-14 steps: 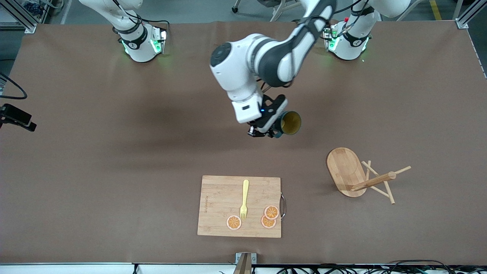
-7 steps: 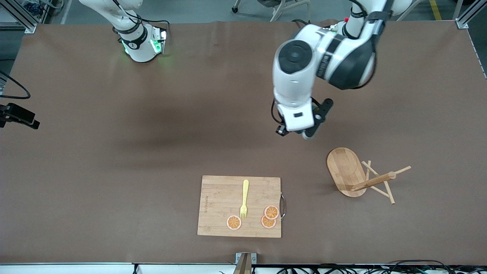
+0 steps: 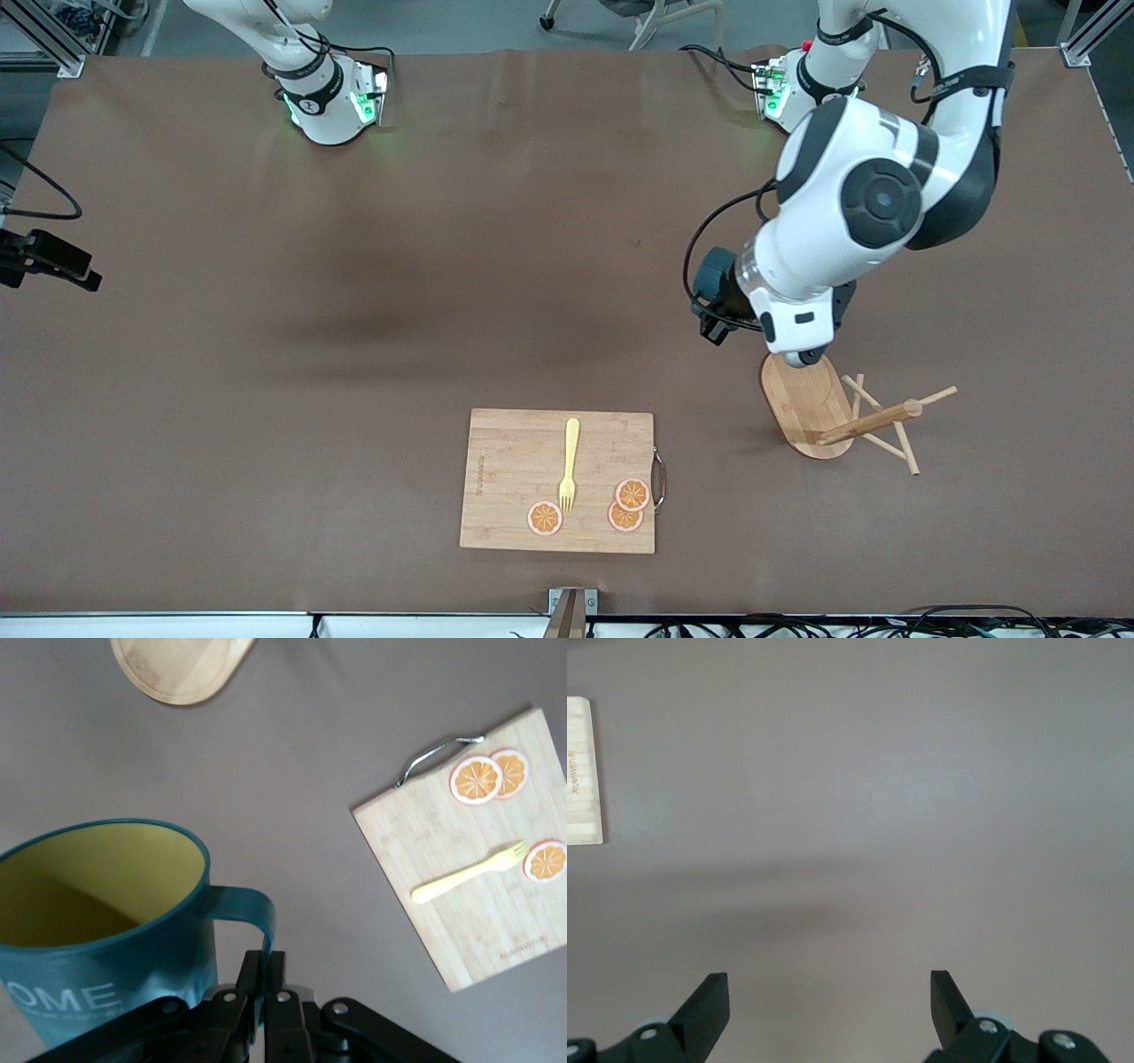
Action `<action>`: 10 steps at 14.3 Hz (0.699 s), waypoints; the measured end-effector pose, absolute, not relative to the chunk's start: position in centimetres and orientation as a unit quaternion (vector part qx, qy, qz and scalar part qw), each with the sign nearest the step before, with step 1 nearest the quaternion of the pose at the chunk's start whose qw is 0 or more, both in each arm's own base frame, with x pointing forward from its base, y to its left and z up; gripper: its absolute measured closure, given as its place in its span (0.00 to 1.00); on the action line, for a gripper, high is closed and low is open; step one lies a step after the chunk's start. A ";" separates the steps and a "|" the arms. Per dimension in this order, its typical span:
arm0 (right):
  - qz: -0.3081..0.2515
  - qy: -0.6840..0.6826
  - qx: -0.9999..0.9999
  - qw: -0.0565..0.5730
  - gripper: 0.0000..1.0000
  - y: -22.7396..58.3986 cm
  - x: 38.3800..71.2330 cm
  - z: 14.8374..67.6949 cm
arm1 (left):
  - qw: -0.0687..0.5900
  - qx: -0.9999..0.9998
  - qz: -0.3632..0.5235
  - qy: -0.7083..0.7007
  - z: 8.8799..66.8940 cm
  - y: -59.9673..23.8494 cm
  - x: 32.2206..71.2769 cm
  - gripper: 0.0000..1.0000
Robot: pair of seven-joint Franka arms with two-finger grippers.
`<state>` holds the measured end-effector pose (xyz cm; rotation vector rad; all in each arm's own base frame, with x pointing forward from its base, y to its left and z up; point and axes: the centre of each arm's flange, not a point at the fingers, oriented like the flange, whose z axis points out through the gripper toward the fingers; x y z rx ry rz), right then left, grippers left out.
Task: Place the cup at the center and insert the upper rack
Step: 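Carry the mug with the left gripper to the wooden mug tree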
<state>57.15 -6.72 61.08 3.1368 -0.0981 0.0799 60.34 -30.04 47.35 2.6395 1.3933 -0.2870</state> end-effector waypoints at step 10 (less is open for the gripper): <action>0.025 -0.001 1.000 -0.003 0.00 -3.0 54.0 62.7 | 0.176 0.849 -0.175 0.466 45.2 -16.9 60.8 0.95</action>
